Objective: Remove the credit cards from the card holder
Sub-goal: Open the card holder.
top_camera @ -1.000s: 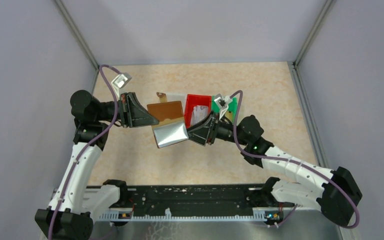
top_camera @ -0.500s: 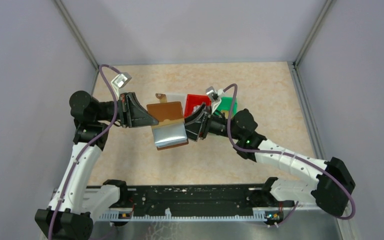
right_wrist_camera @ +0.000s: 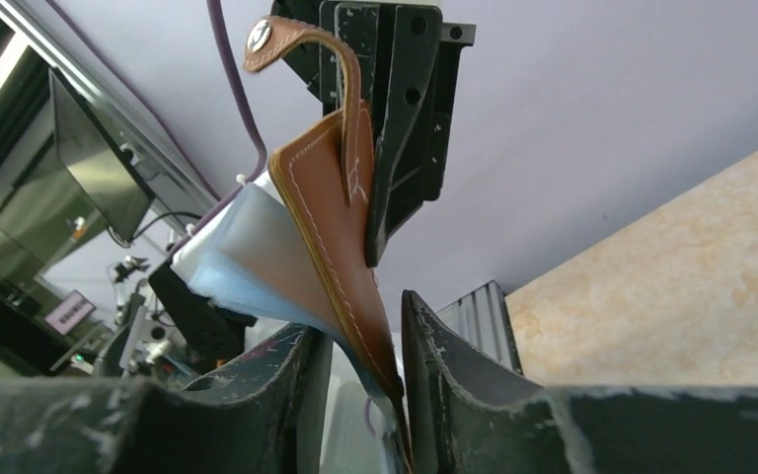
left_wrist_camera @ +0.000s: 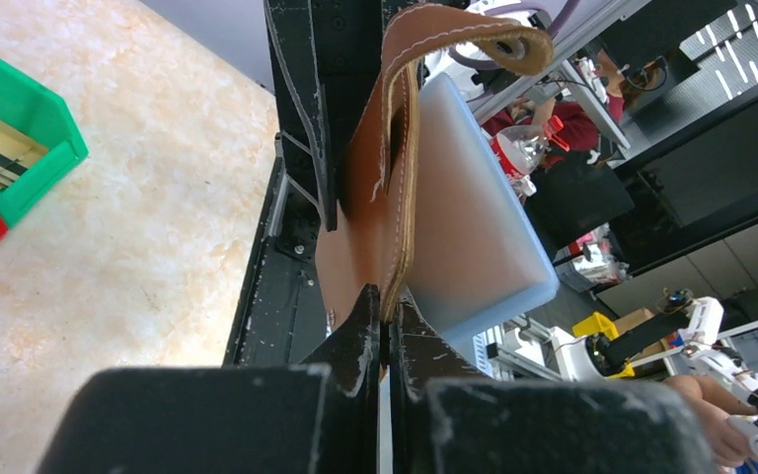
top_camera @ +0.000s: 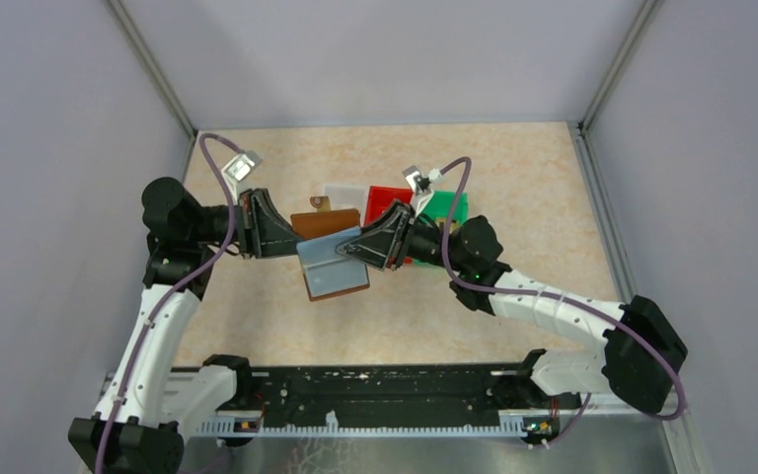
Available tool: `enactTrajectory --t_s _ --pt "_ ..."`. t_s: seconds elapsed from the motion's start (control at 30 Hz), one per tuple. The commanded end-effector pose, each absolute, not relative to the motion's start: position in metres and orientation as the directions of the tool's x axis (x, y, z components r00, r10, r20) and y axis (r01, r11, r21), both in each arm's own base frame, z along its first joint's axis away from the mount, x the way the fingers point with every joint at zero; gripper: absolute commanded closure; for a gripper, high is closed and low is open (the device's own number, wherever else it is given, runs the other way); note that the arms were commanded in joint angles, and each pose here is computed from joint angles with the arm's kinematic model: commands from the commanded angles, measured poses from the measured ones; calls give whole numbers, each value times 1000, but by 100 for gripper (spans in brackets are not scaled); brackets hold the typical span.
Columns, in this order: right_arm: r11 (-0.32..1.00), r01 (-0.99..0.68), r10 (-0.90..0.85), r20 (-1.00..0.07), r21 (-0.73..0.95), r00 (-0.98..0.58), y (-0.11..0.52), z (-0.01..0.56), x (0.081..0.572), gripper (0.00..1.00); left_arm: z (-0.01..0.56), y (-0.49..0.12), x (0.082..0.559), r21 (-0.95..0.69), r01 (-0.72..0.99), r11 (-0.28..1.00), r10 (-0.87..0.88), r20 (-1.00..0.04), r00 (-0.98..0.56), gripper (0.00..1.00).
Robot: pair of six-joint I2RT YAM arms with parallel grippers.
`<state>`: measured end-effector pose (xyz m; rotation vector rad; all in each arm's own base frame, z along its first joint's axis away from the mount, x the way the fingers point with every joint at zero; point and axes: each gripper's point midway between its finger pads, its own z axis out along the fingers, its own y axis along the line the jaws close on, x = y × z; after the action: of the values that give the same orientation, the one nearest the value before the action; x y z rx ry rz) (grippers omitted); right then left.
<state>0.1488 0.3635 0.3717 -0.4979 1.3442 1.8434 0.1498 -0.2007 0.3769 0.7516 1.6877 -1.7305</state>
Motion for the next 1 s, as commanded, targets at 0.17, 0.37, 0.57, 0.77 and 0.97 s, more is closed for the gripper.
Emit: enactTrajectory --t_s 0.17,0.37,0.57,0.77,0.97 --pt "-211 -777 419 -664 593 -620 361 401 143 100 368 -199 140 -586 810 -22 5 -810 -586 65" --pt "-147 -779 428 -671 610 -606 353 395 147 100 371 -199 148 -494 869 23 -4 -869 -494 26" --pt "-111 -785 444 -676 610 -588 340 393 151 100 373 -198 141 -449 894 0 3 -894 -449 28" --pt "-120 -799 457 -681 590 -572 328 399 147 100 376 -195 121 -386 918 -89 36 -922 -385 68" --pt "-135 -793 446 -678 593 -584 331 398 147 100 377 -193 113 -380 917 -122 50 -925 -377 66"
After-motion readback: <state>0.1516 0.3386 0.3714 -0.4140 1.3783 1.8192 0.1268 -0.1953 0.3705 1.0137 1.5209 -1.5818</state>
